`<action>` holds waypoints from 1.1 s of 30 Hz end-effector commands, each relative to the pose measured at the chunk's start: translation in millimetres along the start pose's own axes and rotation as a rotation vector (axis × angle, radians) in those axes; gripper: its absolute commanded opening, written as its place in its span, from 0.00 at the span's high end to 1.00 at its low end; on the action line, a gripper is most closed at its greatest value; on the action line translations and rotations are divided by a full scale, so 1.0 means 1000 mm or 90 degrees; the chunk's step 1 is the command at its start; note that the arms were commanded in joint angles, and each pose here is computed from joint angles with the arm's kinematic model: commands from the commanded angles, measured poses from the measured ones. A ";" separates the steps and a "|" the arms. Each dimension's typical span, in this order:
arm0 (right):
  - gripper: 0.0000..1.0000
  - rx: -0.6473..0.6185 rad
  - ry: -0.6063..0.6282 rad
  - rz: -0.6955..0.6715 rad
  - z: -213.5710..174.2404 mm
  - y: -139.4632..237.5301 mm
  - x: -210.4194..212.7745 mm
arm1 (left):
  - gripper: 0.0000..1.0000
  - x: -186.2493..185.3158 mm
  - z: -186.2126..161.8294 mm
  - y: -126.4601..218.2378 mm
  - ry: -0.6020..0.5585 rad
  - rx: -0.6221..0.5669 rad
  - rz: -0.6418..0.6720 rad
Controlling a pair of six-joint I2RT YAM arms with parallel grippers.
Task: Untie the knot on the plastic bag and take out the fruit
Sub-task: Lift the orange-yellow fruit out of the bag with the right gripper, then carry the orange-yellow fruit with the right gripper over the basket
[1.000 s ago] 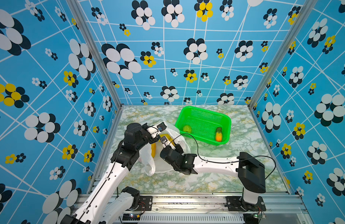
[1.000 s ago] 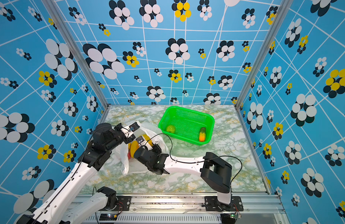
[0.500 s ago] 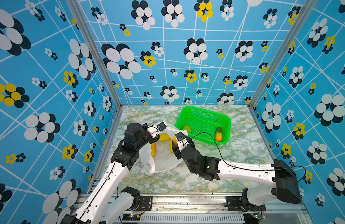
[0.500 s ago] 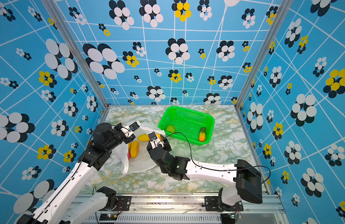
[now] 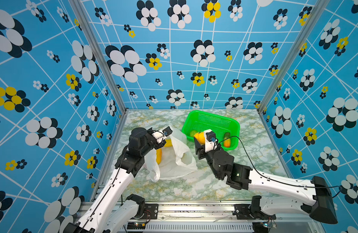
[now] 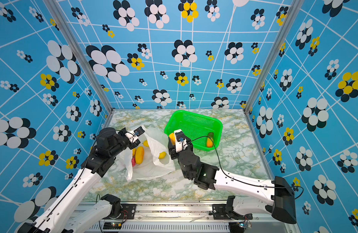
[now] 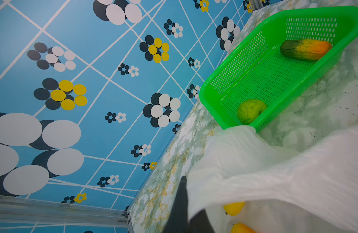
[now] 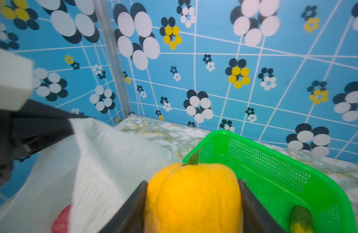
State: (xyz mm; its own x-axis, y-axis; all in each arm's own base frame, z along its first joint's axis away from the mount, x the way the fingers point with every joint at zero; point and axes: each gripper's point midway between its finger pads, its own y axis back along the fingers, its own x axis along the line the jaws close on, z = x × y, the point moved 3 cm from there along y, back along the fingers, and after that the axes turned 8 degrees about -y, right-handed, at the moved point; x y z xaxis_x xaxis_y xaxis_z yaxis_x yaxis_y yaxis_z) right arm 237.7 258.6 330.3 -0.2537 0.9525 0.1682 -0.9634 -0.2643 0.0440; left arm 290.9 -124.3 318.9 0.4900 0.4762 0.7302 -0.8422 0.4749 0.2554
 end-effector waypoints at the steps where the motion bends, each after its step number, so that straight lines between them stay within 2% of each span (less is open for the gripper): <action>1: 0.59 -0.004 -0.080 -0.113 -0.002 -0.006 -0.051 | 1.00 0.008 0.006 0.003 0.011 -0.008 0.009; 6: 0.55 0.018 -0.150 -0.233 -0.017 -0.019 -0.110 | 1.00 0.008 0.007 0.004 0.011 -0.010 0.008; 13: 0.55 0.076 -0.156 -0.304 -0.040 -0.046 -0.144 | 1.00 0.008 0.007 0.004 0.011 -0.013 0.008; 18: 0.59 0.182 -0.182 -0.323 -0.071 -0.077 -0.163 | 1.00 0.008 0.009 0.005 0.010 -0.017 0.009; 26: 0.68 0.410 -0.173 -0.298 -0.132 -0.132 -0.153 | 1.00 0.008 0.009 0.005 0.010 -0.018 0.009; 30: 0.67 0.507 -0.167 -0.292 -0.166 -0.149 -0.145 | 1.00 0.008 0.010 0.006 0.010 -0.020 0.009; 33: 0.63 0.543 -0.170 -0.287 -0.183 -0.157 -0.143 | 1.00 0.008 0.010 0.006 0.010 -0.021 0.009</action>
State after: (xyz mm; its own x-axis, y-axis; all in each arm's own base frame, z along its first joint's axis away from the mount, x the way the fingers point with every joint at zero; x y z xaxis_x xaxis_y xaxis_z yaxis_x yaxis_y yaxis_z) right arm 418.0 188.2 137.8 0.2538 0.9488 0.1880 -0.6547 0.0255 0.7554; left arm 290.7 -124.4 319.0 0.4904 0.4762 0.7299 -0.8417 0.4759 0.2550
